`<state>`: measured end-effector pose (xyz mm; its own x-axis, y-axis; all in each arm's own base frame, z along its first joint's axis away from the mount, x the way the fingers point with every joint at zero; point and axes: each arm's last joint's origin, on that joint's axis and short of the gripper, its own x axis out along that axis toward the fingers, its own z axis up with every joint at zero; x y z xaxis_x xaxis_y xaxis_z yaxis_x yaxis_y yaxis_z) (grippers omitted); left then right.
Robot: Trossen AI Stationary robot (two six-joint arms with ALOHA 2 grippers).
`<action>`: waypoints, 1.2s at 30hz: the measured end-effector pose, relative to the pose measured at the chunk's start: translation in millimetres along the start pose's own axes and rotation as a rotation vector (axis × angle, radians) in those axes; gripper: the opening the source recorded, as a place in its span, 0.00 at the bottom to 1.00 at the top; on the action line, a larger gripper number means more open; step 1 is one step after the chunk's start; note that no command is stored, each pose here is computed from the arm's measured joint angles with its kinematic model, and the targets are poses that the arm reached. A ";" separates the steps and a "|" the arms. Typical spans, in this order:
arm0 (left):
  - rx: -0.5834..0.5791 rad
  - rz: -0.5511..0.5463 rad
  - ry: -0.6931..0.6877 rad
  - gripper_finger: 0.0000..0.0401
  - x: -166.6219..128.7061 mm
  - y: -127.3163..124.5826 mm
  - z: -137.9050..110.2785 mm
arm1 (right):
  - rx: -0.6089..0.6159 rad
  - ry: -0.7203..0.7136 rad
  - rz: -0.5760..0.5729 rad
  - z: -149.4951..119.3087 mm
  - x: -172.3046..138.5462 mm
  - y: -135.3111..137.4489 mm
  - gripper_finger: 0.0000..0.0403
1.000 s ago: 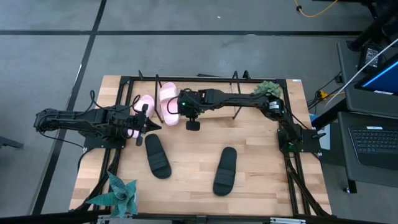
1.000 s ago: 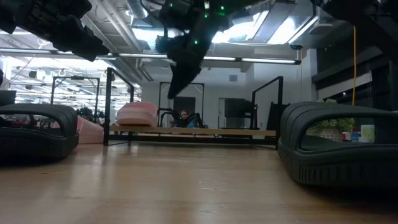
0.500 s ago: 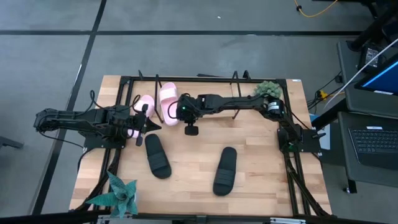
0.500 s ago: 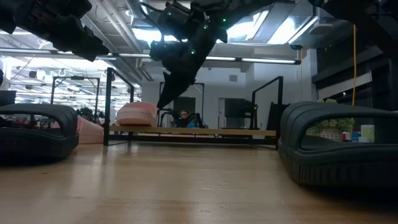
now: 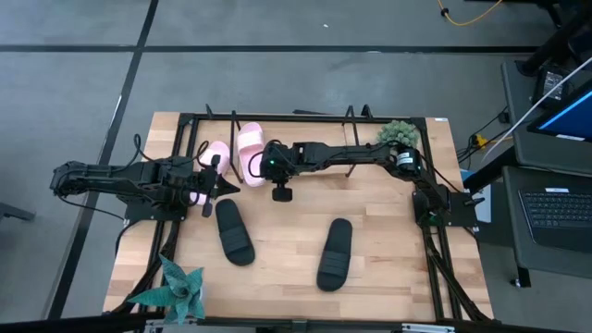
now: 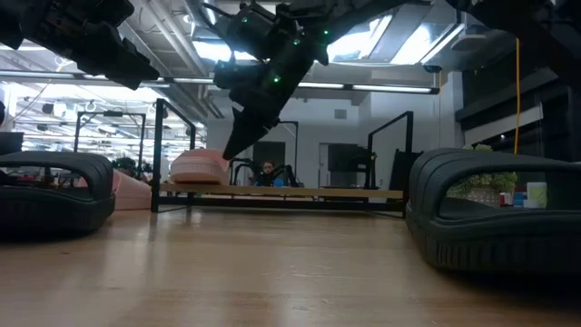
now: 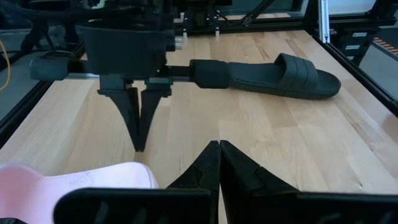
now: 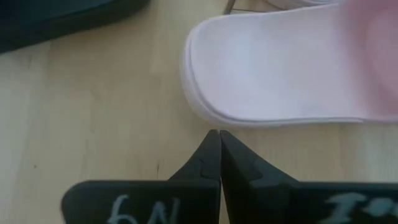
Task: Pick and place slides into the shelf
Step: Put the right pink slide on the shelf
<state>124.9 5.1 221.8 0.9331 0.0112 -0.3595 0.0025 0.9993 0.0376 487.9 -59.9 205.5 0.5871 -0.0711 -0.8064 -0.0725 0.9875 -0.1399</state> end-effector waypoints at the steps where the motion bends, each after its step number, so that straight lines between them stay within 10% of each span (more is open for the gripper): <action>1: 0.000 0.000 0.000 0.00 0.0 0.0 0.0 | -0.001 -0.007 -0.001 0.8 0.0 0.4 0.00; 36: -0.001 0.000 0.000 0.00 0.0 0.0 -0.1 | 0.039 0.014 0.008 -3.8 13.7 5.2 0.00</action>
<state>124.9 5.1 221.8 0.9329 0.0109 -0.3599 0.0023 0.9993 0.0364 492.5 -56.3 191.6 0.5755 -0.0645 -0.8152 -0.0461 0.9927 -0.1111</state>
